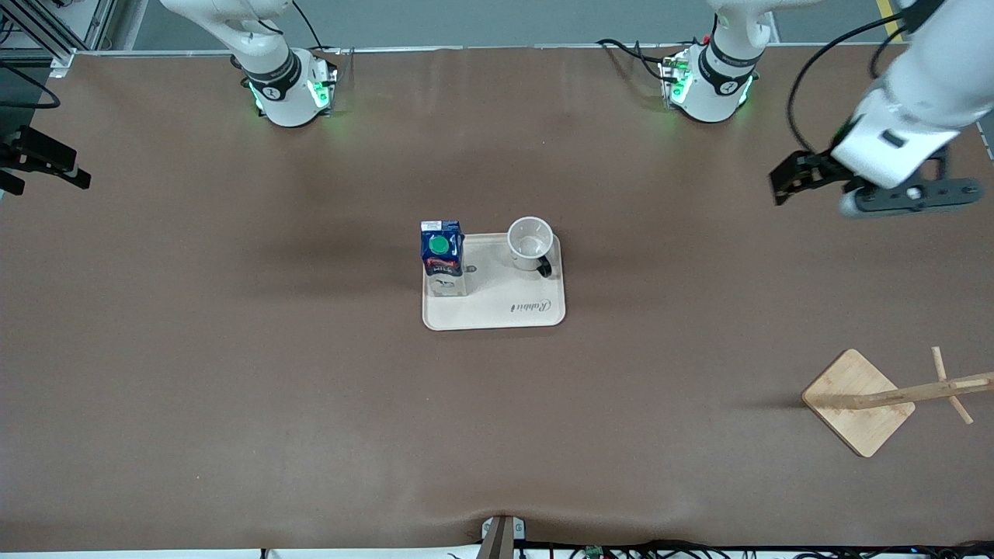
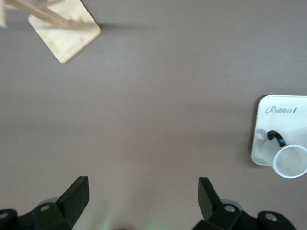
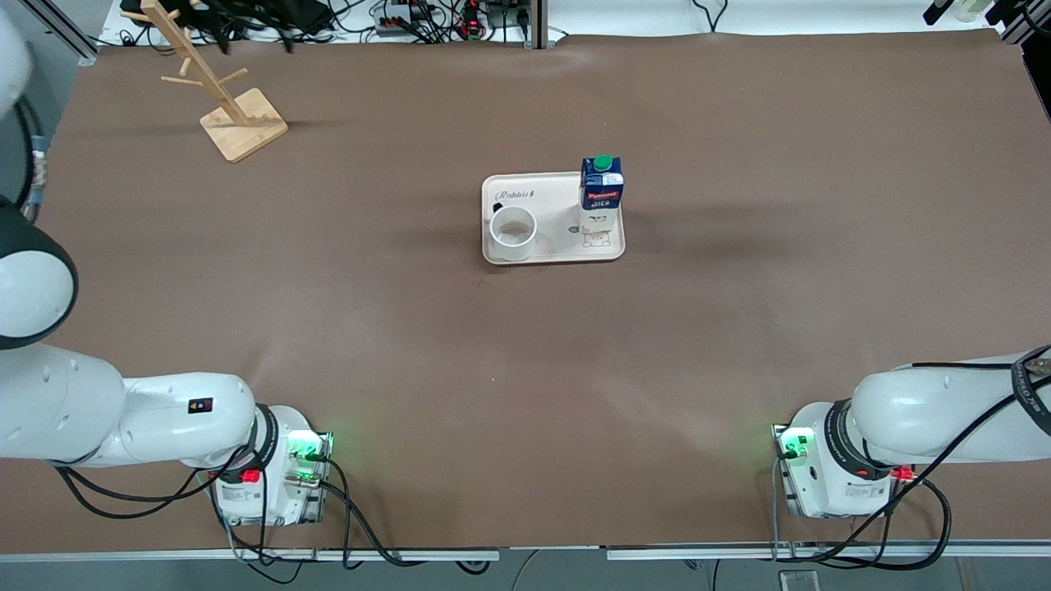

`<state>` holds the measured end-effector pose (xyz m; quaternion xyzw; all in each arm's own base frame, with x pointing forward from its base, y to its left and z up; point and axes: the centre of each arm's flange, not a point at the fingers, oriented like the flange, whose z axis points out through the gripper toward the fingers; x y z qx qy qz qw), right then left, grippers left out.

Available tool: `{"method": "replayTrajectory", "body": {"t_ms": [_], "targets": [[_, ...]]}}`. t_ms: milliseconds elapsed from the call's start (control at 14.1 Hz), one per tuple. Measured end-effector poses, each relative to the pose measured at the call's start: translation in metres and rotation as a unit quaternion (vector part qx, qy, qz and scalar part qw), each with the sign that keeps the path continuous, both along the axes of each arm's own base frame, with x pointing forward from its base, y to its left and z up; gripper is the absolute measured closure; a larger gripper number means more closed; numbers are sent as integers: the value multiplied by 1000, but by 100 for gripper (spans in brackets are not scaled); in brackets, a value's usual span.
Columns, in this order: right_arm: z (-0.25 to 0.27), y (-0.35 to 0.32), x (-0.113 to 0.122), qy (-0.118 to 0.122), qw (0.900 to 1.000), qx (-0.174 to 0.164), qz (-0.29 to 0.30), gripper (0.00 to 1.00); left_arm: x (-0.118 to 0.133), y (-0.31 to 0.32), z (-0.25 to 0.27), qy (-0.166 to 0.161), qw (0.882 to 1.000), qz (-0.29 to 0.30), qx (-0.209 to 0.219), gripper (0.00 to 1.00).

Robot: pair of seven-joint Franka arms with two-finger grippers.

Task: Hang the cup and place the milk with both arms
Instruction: 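Move the left gripper toward the white mug on the tray, then lower the left gripper and grasp the white mug by its rim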

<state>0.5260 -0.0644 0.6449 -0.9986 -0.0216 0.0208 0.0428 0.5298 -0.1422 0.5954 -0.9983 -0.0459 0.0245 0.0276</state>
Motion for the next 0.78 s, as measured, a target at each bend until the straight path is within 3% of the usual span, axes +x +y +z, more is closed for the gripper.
{"method": "replayTrajectory", "body": {"t_ms": [356,782], "targets": [[0,0,0,0,1000,0,0,0,-5,-120,-78,15,997,71,-6,0],[-1,0,0,1,1000,1,0,0,-30,-224,-203,40,995,86,-25,0]]}}
